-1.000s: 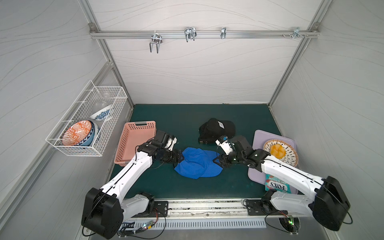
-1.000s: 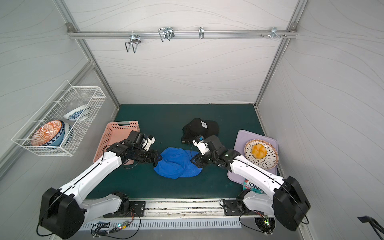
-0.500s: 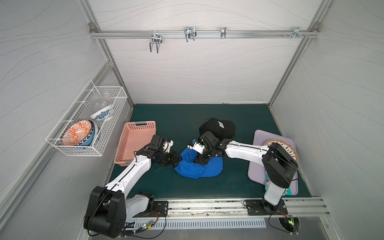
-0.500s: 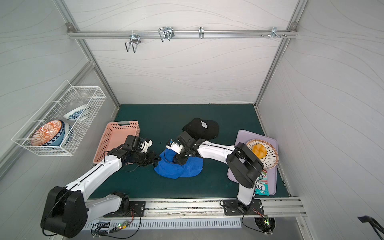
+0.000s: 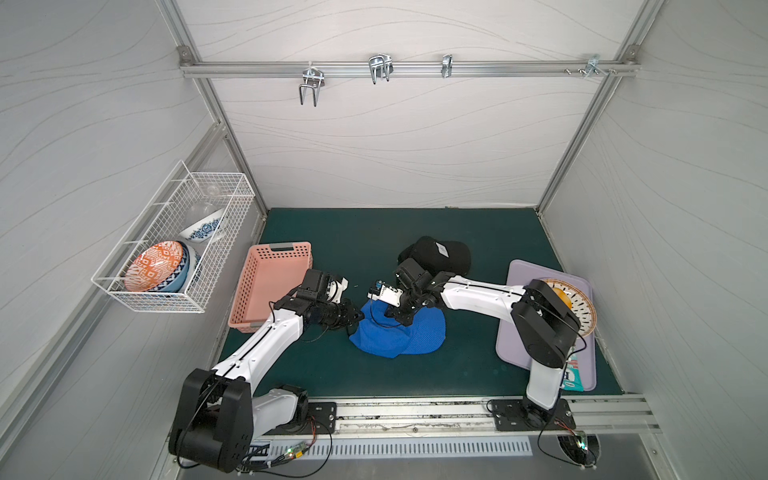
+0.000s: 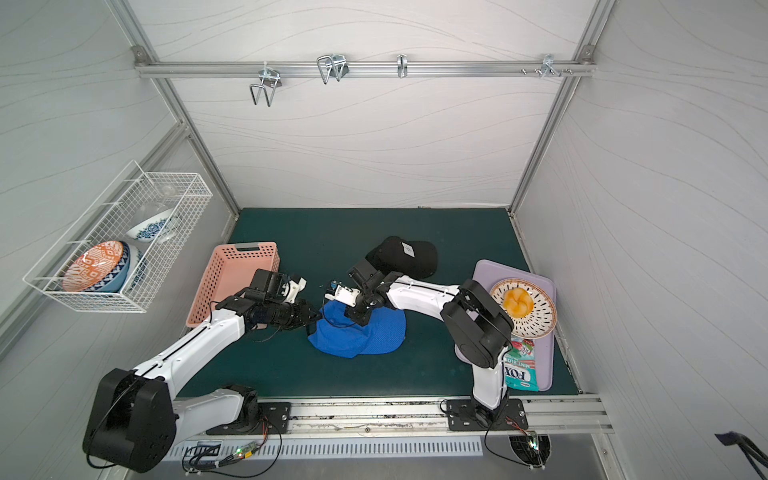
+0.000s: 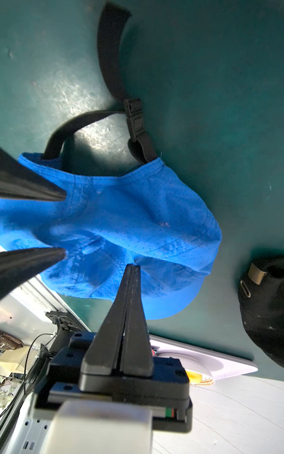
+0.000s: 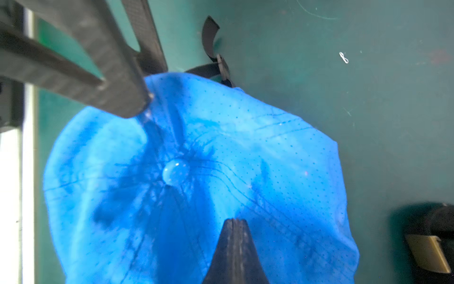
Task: Turn the baseball cap inside out
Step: Smooth out the baseball cap at the center of the board.
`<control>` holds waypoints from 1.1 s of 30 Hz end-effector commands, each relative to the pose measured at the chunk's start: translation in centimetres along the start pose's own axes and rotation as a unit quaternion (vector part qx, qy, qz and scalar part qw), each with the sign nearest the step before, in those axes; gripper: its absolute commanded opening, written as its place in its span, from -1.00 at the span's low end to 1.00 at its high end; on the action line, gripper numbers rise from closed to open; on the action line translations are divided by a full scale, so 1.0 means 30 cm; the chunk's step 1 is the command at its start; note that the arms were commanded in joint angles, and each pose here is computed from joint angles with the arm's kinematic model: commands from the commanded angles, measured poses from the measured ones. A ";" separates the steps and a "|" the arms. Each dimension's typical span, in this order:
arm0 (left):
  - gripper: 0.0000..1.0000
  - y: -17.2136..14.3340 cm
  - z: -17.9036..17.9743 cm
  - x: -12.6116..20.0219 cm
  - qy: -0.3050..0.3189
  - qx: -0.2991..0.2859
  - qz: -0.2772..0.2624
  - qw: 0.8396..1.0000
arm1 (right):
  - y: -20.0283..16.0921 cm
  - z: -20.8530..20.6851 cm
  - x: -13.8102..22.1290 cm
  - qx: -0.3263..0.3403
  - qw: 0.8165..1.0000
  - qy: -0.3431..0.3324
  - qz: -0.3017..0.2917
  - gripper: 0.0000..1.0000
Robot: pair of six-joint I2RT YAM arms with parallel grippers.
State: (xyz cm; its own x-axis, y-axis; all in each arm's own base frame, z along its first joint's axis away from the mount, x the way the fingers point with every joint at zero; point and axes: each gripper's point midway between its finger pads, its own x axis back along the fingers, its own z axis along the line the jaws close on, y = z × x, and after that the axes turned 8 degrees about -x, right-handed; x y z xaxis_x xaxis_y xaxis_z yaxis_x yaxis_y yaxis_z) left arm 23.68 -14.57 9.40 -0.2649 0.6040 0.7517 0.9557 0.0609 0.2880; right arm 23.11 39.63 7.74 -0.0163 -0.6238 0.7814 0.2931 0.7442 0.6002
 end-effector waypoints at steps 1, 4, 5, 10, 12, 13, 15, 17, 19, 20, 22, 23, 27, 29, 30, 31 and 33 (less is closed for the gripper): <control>-0.31 0.015 -0.017 0.003 -0.018 -0.017 -0.015 1.000 | 0.039 0.014 0.098 -0.010 0.999 0.019 -0.031 -1.00; -0.31 0.014 -0.030 -0.015 -0.041 -0.018 -0.012 0.999 | 0.008 0.019 0.087 0.005 1.000 0.009 -0.011 -1.00; -0.31 0.013 -0.031 -0.022 -0.045 -0.016 -0.008 0.999 | -0.013 0.017 0.070 0.012 1.000 0.005 0.002 -0.87; -0.60 -0.004 0.008 -0.044 -0.021 -0.002 0.014 1.000 | -0.056 0.001 0.006 0.035 0.999 -0.004 0.041 -0.09; -0.69 -0.010 0.012 -0.046 -0.020 0.001 0.017 1.000 | -0.059 -0.004 -0.011 0.043 0.998 -0.005 0.050 0.00; -0.71 -0.010 0.010 -0.046 -0.020 0.001 0.018 1.000 | -0.064 -0.006 -0.020 0.049 0.997 -0.006 0.058 0.03; -0.72 -0.012 0.011 -0.045 -0.019 0.000 0.019 1.000 | -0.073 -0.009 -0.043 0.059 0.995 -0.009 0.074 0.05; -0.72 -0.013 0.011 -0.043 -0.019 0.000 0.019 1.000 | -0.083 -0.007 -0.064 0.065 0.994 -0.004 0.085 0.05; -0.73 -0.013 0.009 -0.043 -0.019 -0.003 0.020 1.000 | -0.093 -0.010 -0.079 0.069 0.993 -0.006 0.096 0.01; -0.73 -0.016 0.010 -0.042 -0.019 -0.002 0.021 1.000 | -0.098 -0.016 -0.088 0.070 0.993 -0.007 0.099 -0.03; -0.74 -0.017 0.009 -0.041 -0.019 -0.002 0.021 1.000 | -0.102 -0.018 -0.095 0.072 0.992 -0.007 0.102 -0.31; -0.73 -0.016 0.009 -0.040 -0.019 -0.003 0.021 1.000 | -0.100 -0.019 -0.097 0.072 0.992 -0.007 0.101 -0.60; -0.74 -0.015 0.011 -0.040 -0.017 -0.003 0.020 1.000 | -0.103 -0.020 -0.101 0.072 0.992 -0.003 0.103 -1.00; -0.75 -0.017 0.012 -0.040 -0.016 -0.003 0.021 1.000 | -0.083 -0.021 -0.090 0.060 0.994 0.001 0.089 -1.00; -0.75 -0.017 0.013 -0.039 -0.015 -0.003 0.021 1.000 | -0.073 -0.020 -0.077 0.050 0.996 0.006 0.079 -1.00; -0.75 -0.017 0.014 -0.038 -0.014 -0.003 0.020 1.000 | -0.055 -0.022 -0.059 0.040 0.997 0.007 0.065 -1.00; -0.76 -0.017 0.016 -0.035 -0.010 -0.004 0.019 1.000 | -0.018 -0.026 -0.012 0.022 0.999 0.008 0.036 -1.00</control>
State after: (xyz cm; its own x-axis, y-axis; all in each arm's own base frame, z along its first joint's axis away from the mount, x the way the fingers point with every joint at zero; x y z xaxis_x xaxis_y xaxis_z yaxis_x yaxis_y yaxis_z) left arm 23.07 -15.06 7.45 -0.2046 0.6270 0.7517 0.9723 0.0418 0.2298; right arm 23.51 39.03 4.09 0.0137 -0.4949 0.8688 0.1934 0.8538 0.4833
